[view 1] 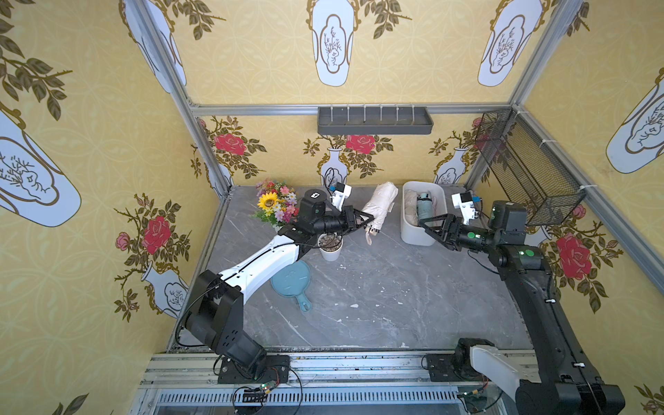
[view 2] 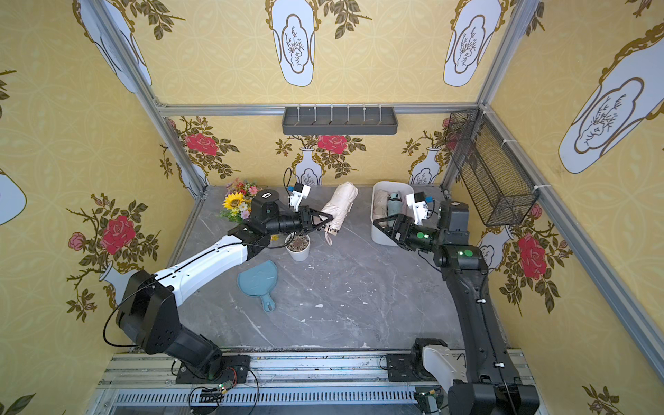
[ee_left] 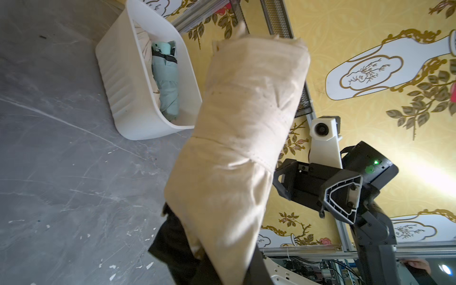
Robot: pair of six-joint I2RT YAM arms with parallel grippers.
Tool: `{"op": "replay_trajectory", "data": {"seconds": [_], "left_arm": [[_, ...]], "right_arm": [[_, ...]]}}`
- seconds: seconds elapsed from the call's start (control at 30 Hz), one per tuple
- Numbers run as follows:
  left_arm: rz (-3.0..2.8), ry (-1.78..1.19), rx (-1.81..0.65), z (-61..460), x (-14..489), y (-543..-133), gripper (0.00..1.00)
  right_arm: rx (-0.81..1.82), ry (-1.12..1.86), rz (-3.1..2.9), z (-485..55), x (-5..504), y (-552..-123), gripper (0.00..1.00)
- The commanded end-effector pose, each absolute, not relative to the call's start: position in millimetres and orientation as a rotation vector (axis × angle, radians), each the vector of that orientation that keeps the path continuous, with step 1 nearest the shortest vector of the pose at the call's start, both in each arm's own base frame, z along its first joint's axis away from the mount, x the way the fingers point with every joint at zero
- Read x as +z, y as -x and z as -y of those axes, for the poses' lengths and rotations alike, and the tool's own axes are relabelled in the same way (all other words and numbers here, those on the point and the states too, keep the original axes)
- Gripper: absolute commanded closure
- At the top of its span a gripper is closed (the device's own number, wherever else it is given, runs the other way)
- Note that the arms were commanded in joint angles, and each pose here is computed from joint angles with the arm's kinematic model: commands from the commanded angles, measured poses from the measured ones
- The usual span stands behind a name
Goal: Put the umbrella into the storage box
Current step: Place the umbrella in the storage box.
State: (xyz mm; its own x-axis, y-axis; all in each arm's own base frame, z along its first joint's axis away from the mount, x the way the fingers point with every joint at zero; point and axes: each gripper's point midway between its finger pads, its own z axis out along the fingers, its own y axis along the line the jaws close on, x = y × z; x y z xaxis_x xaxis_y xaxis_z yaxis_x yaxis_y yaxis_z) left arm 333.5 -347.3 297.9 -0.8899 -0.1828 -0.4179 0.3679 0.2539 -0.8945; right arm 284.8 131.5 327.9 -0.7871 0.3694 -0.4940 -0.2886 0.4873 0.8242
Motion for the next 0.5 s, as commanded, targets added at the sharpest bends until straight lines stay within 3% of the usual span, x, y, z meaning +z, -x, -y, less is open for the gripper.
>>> {"op": "replay_trajectory", "data": {"seconds": [0.0, 0.47], "left_arm": [[-1.935, -0.244, -1.771, 351.1, 333.9, -328.3, 1.00], [-1.869, -0.329, -1.873, 351.2, 357.1, -309.1, 1.00]], "right_arm": [[1.311, -0.077, -2.006, -141.1, 345.8, -297.5, 0.27], [1.313, -0.078, -1.885, -176.9, 362.7, -318.8, 0.26]]}}
